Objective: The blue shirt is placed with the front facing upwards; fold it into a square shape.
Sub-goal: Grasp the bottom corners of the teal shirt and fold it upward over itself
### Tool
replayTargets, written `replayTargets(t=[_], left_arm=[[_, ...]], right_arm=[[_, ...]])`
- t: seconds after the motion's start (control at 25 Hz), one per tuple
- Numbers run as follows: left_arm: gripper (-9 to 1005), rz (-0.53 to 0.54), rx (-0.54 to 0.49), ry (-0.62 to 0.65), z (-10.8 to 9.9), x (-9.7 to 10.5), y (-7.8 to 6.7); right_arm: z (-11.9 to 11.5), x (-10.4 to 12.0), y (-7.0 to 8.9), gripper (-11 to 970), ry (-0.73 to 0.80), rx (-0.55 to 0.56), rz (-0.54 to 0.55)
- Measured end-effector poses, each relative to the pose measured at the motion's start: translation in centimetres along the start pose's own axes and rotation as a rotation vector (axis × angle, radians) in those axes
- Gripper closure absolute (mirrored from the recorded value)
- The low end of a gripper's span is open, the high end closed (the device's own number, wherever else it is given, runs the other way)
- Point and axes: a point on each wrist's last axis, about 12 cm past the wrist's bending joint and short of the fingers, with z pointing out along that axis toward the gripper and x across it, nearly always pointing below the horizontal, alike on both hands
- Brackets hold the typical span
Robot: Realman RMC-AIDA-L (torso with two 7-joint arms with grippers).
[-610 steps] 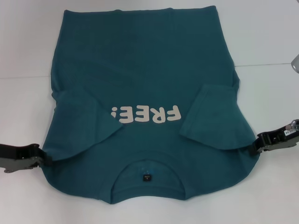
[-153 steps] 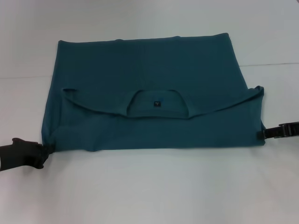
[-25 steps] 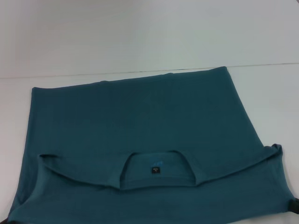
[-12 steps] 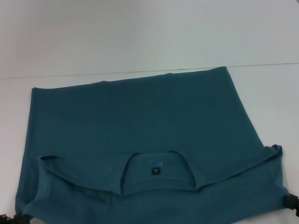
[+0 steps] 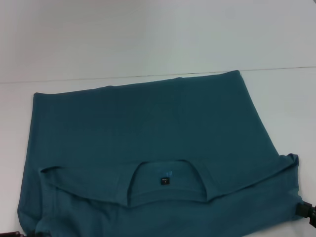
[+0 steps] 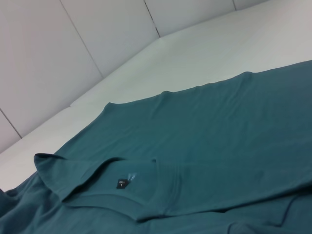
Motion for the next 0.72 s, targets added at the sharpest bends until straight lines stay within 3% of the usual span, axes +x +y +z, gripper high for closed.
replayTargets(t=[0.72], left_arm=[[984,0.005,-0.020,-0.055,-0.48,-0.62,0.22]], right_arm=[[0.19,-0.45,0.14,895,-0.030,-0.015,-0.011]])
